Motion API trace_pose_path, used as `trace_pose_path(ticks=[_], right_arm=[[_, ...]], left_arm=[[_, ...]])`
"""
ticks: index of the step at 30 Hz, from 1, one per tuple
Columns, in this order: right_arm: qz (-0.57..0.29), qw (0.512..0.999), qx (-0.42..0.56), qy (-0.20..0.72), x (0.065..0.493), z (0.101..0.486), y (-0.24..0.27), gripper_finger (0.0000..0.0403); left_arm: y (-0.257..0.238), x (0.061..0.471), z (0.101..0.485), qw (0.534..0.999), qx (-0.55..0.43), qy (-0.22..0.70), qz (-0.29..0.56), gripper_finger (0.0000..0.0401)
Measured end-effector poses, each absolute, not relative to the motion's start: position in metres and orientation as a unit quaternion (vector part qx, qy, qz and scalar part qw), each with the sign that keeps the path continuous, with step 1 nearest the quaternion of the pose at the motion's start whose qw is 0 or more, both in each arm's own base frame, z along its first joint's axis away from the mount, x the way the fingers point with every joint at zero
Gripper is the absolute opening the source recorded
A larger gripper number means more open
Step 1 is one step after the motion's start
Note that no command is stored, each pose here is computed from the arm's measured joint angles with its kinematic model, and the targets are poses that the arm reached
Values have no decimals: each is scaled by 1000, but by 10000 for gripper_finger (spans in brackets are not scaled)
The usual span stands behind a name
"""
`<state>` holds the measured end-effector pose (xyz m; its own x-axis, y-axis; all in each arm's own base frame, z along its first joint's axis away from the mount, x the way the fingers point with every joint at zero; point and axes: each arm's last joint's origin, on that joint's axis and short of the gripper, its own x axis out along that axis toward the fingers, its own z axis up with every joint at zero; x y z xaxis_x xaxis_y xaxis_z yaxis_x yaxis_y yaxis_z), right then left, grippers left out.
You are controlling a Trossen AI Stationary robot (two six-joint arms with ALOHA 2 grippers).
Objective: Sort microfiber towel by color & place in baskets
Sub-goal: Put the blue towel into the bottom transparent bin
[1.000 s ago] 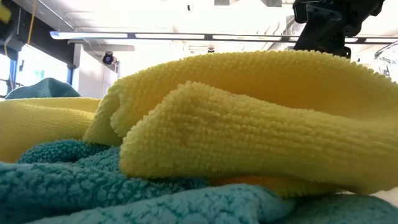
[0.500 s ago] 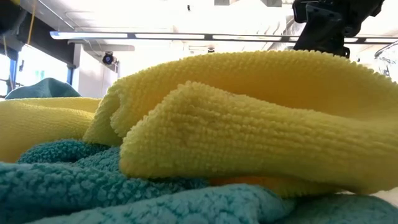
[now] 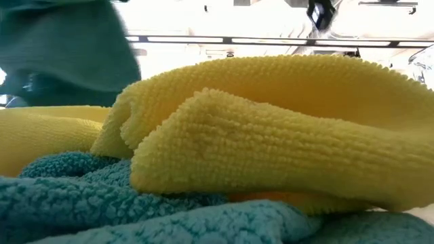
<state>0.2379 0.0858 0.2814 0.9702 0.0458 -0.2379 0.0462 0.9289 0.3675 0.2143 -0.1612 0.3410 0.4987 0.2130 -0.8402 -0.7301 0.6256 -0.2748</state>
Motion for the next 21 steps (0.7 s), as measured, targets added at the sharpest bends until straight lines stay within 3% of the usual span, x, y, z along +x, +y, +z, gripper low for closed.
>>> trace_pose_path(ticks=[6, 15, 21], right_arm=[[37, 986, 157, 36, 241, 299, 88, 154], [40, 994, 100, 33, 258, 285, 95, 269], [15, 996, 66, 64, 275, 279, 100, 295]], left_arm=[[-147, 252, 347, 845, -292, 377, 241, 0], [-125, 290, 350, 873, -291, 346, 185, 0], [-116, 319, 348, 890, -298, 314, 143, 0]])
